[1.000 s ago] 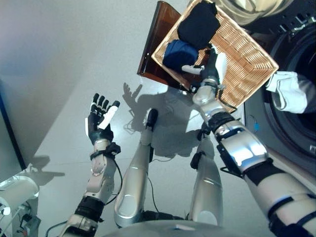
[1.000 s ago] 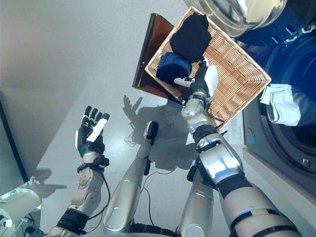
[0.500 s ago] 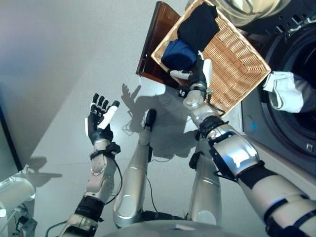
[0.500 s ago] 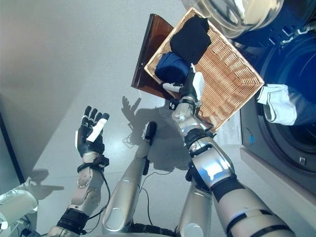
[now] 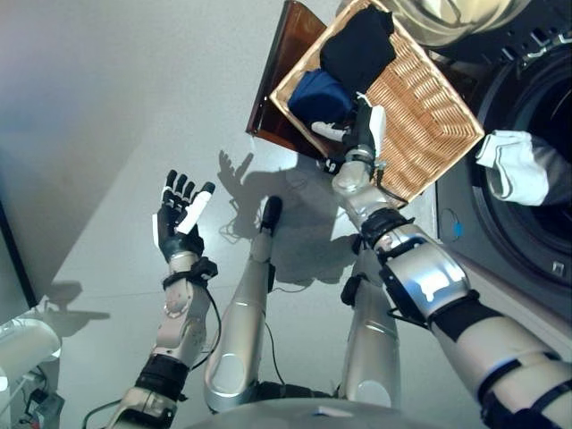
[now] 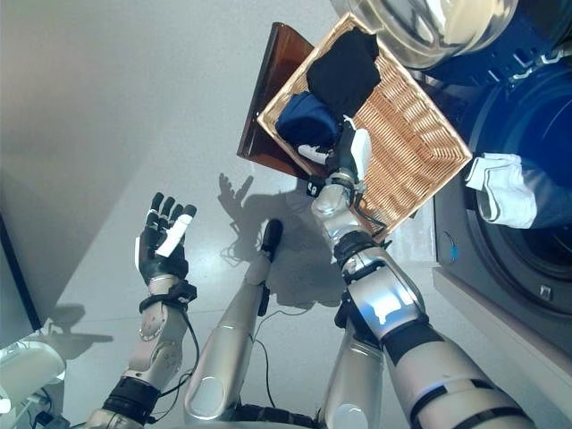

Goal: Pick up the clothes and place them into the washing machine

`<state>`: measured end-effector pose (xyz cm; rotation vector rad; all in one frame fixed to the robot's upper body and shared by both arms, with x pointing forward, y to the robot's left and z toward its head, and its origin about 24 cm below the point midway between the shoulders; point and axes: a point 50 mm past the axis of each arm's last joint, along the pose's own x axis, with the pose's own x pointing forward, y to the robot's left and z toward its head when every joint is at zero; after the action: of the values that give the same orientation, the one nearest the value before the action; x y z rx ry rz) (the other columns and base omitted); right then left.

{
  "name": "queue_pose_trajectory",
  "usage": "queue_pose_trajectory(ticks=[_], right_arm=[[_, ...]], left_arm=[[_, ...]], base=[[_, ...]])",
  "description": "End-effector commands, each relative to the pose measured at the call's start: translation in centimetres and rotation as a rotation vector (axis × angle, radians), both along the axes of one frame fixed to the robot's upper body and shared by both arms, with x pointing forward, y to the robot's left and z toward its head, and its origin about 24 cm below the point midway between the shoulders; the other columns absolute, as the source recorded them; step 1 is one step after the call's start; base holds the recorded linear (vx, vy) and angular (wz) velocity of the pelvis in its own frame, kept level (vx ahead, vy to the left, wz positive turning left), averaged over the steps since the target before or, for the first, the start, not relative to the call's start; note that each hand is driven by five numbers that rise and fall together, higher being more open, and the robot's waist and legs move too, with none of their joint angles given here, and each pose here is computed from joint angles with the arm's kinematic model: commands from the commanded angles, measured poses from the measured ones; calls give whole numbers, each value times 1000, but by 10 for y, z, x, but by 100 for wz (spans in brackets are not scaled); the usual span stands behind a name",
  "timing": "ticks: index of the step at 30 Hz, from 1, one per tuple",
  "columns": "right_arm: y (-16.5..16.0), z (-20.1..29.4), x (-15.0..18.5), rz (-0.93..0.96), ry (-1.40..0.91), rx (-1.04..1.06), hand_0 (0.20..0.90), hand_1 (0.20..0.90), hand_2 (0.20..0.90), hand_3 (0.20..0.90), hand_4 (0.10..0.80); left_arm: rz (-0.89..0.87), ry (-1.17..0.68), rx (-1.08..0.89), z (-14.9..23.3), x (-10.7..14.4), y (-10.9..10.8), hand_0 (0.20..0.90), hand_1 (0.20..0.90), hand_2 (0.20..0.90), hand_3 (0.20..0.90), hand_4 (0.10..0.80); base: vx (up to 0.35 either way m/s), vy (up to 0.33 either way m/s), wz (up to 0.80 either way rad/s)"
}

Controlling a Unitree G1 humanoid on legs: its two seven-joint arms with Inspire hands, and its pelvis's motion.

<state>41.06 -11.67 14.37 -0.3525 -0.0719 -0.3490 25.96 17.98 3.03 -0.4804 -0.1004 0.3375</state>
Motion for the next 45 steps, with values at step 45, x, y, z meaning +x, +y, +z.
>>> queue_pose_trajectory(ticks=[45], right_arm=[[-59,43,-32,-177,-445,-68,200,200,200,200,300]], left_arm=[[81,-65,17,8,-12,19,900,900,900,900,800]], base=[[2,0,-2]])
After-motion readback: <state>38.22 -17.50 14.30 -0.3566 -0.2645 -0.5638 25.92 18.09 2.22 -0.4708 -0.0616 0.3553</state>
